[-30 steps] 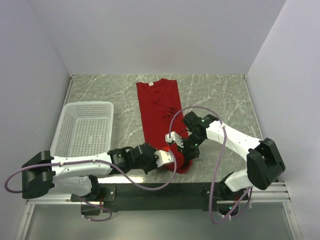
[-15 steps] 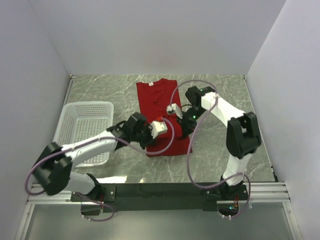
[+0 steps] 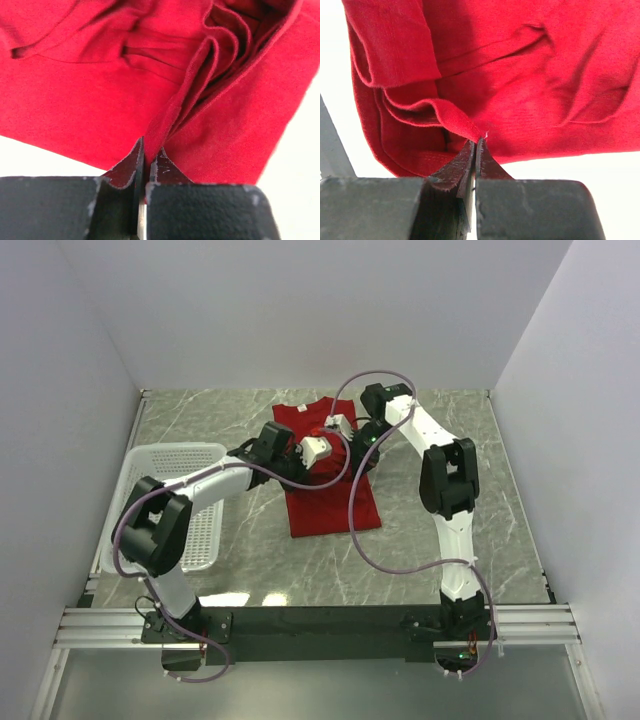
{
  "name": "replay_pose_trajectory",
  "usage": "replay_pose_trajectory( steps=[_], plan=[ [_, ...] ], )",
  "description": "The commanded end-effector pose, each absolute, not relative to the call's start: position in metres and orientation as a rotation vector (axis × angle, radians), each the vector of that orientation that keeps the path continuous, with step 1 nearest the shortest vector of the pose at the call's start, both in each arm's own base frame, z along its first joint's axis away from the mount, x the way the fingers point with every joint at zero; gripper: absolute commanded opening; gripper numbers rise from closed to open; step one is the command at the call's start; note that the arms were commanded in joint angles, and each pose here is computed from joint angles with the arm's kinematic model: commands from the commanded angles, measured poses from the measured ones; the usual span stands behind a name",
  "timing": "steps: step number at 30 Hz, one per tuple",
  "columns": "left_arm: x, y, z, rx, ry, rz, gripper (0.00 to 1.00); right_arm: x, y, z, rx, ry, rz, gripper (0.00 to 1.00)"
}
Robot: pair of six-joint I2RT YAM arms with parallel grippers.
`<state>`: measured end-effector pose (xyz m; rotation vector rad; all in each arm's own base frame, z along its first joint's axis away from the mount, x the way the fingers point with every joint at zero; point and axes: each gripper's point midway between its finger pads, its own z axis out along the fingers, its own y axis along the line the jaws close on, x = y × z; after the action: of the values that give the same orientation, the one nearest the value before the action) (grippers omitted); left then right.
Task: Fold and stack the t-shirts
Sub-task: Fold the tshirt
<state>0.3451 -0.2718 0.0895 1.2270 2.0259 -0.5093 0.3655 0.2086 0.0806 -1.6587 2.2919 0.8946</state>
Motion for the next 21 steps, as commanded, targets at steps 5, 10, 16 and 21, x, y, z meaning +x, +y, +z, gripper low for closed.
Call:
replay_pose_trajectory(
  steps=[5, 10, 16, 21],
  plan=[
    [0.377, -0.269, 0.091, 1.209, 2.025, -0.456, 0.01, 0.389, 0.198, 0.082, -1.512, 2.383, 0.814, 0.00],
    [0.385, -0.266, 0.082, 1.196, 2.054, -0.443, 0.01, 0.405, 0.196, 0.082, -1.418, 2.395, 0.789, 0.00],
    [0.395, -0.264, 0.080, 1.165, 2.074, -0.421, 0.01, 0.420, 0.205, 0.081, -1.325, 2.399, 0.794, 0.00],
    [0.405, -0.262, 0.080, 1.124, 2.087, -0.389, 0.01, 0.432, 0.210, 0.084, -1.264, 2.390, 0.788, 0.00]
  ],
)
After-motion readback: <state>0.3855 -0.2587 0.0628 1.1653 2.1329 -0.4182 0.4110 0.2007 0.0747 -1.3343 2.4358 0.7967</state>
